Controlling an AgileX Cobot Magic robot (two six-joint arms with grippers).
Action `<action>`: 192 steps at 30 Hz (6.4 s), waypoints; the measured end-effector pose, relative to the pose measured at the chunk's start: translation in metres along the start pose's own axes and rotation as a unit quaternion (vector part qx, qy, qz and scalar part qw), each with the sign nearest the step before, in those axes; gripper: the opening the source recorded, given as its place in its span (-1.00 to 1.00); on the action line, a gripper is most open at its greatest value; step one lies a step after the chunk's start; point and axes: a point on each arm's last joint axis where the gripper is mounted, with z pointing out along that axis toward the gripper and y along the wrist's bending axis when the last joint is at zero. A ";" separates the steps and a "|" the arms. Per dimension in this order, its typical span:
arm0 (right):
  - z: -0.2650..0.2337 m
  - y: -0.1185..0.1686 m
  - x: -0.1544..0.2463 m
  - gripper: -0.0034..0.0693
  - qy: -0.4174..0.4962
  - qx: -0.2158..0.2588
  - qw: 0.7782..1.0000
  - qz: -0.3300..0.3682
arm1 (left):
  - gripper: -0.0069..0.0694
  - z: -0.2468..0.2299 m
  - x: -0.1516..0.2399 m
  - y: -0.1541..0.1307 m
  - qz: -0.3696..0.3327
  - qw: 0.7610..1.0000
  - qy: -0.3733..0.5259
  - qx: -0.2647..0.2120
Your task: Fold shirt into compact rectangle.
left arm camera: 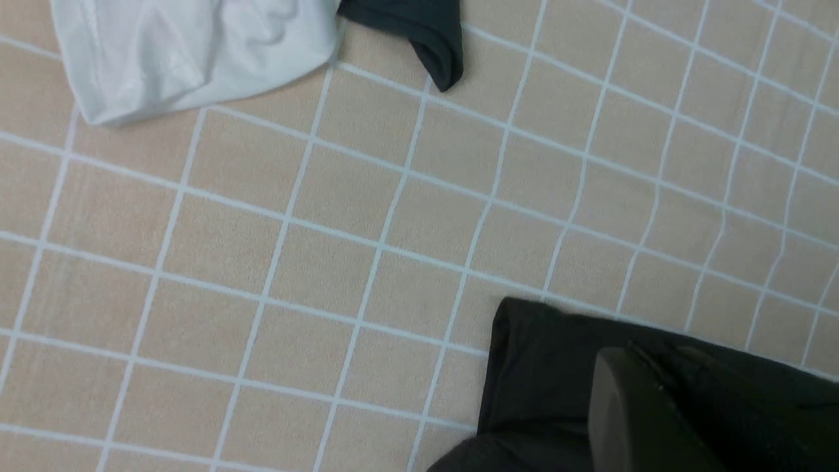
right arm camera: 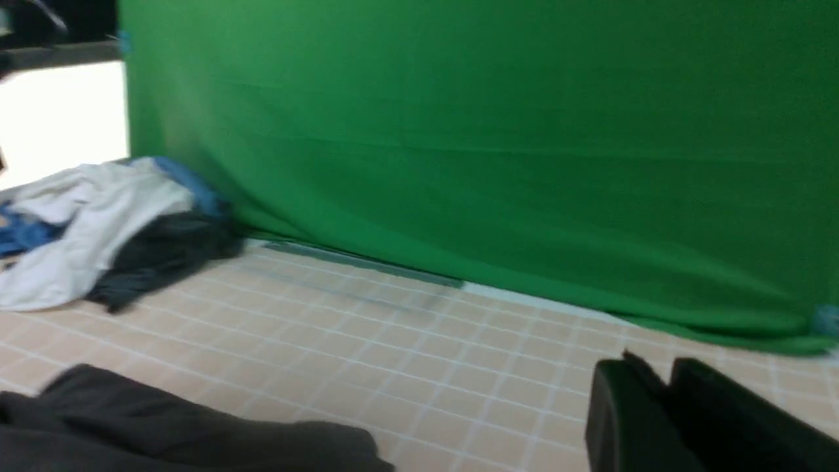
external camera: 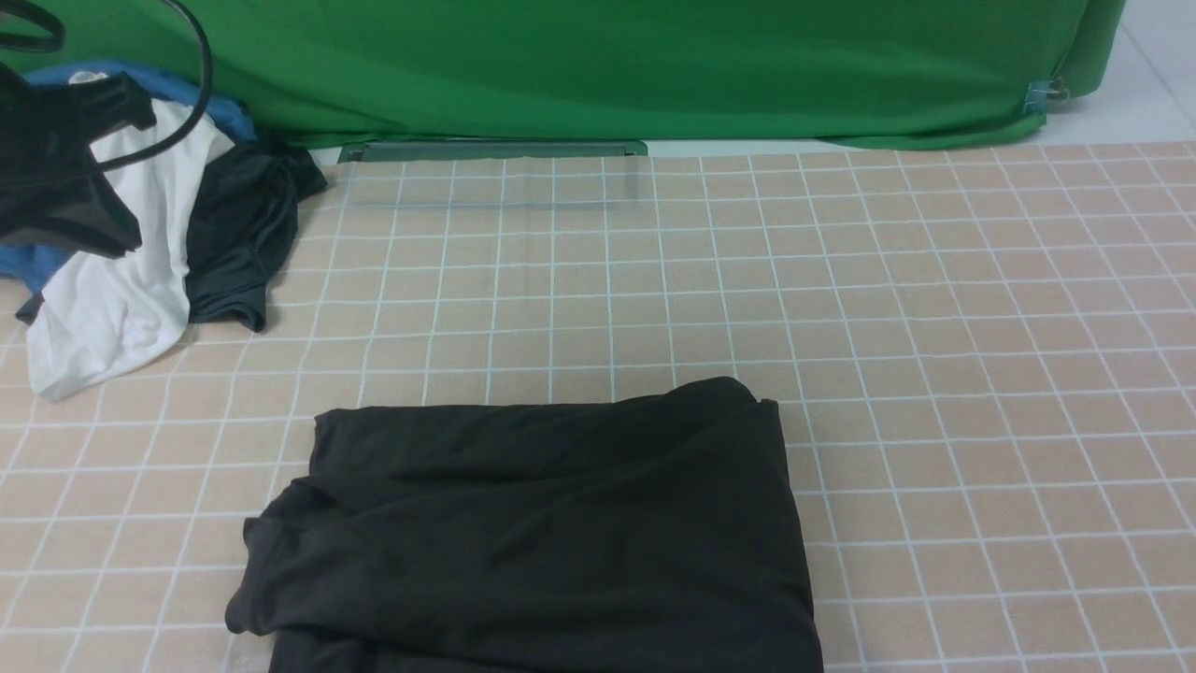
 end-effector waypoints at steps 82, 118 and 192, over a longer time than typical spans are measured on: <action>-0.015 -0.023 0.064 -0.25 0.071 0.166 0.982 -0.051 | -0.78 -0.102 0.072 -0.023 0.096 0.975 -0.183 0.078; -0.015 -0.023 0.064 -0.25 0.072 0.166 0.982 -0.052 | -0.78 -0.085 0.241 0.019 0.177 0.877 -0.446 0.024; -0.015 -0.023 0.064 -0.24 0.072 0.166 0.982 -0.052 | -0.77 0.019 0.303 0.062 0.082 0.889 -0.449 0.050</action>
